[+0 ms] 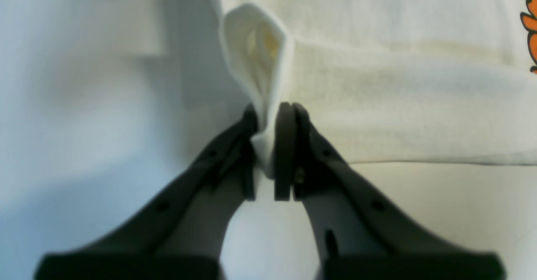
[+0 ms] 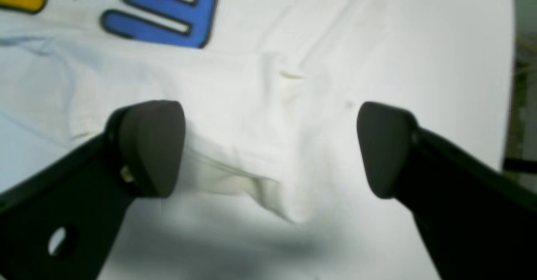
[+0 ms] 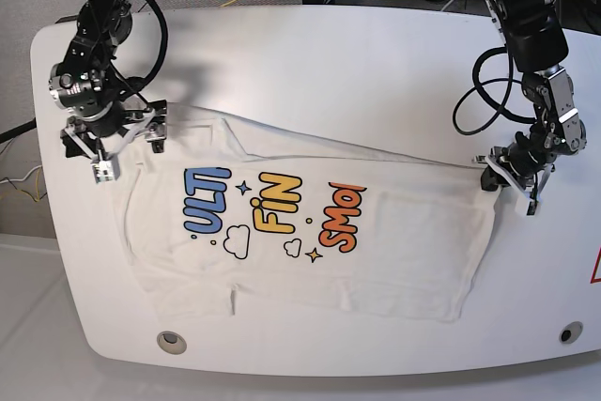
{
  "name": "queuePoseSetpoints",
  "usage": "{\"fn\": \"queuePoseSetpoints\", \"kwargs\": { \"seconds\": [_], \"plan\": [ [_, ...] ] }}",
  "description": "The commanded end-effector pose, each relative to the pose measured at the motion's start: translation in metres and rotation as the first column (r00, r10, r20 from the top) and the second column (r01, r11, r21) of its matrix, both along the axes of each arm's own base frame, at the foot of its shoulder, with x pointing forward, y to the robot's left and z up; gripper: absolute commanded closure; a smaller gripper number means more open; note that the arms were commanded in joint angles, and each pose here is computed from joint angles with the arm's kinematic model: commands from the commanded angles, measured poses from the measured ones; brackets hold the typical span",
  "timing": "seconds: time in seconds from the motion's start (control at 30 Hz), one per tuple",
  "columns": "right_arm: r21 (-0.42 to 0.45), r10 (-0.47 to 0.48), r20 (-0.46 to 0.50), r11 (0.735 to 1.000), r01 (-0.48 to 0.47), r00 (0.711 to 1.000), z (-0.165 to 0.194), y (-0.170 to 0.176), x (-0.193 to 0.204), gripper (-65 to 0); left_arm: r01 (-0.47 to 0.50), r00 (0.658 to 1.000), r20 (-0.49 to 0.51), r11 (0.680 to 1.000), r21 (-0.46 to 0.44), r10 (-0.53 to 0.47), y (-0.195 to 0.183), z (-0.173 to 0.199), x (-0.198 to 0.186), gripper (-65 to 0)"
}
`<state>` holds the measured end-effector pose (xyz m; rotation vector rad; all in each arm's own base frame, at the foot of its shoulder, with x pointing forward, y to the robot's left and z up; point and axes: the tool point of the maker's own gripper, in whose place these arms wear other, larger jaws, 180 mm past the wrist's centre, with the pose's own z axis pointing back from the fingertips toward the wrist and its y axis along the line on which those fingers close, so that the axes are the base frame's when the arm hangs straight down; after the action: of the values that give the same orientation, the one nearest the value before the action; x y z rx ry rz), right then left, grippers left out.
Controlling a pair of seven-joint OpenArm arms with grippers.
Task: Fold the T-shirt properly
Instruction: 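Lower both grippers holding the folded edge onto the shirt, then regrip the folded edge with the right gripper near the collar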
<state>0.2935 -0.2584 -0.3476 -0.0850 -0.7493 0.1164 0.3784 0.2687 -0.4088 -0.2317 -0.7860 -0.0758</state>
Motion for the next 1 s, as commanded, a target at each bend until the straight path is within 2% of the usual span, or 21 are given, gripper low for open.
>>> {"fn": "queuePoseSetpoints", "kwargs": {
  "seconds": [0.0, 0.1, 0.23, 0.5, 0.67, 0.97],
  "plan": [
    [-0.010, -0.049, 0.060, 0.999, 0.050, 0.997, 0.017, -0.017, 0.004, -63.0, -0.005, 0.998, 0.058, 1.000, 0.008, 0.004, 0.007, 0.018, 0.013, -4.2],
    [0.022, -0.109, 0.061, 0.994, 0.108, 0.992, 0.018, -0.033, -0.005, -63.0, -0.005, 0.998, 0.056, 1.000, 0.008, 0.004, 0.007, 0.018, 0.012, -4.3],
    [0.096, -0.141, 0.067, 0.986, 0.134, 0.988, 0.018, -0.044, -0.016, -63.0, -0.003, 0.998, 0.057, 1.000, 0.008, 0.003, 0.006, 0.018, 0.012, -4.3],
    [0.285, -0.180, 0.047, 0.945, 0.159, 0.983, 0.002, -0.046, -0.027, -63.0, -0.003, 0.999, 0.054, 1.000, 0.010, 0.002, 0.007, 0.017, 0.011, -4.3],
    [0.347, -0.173, 0.069, 0.927, 0.139, 0.983, 0.004, -0.038, -0.023, -63.0, -0.002, 0.999, 0.054, 1.000, 0.010, 0.001, 0.006, 0.017, 0.011, -4.3],
    [0.408, -0.175, 0.075, 0.904, 0.130, 0.982, 0.000, -0.022, -0.021, -63.0, -0.001, 0.999, 0.048, 1.000, 0.009, 0.001, 0.005, 0.014, 0.009, -4.3]
  ]
}}
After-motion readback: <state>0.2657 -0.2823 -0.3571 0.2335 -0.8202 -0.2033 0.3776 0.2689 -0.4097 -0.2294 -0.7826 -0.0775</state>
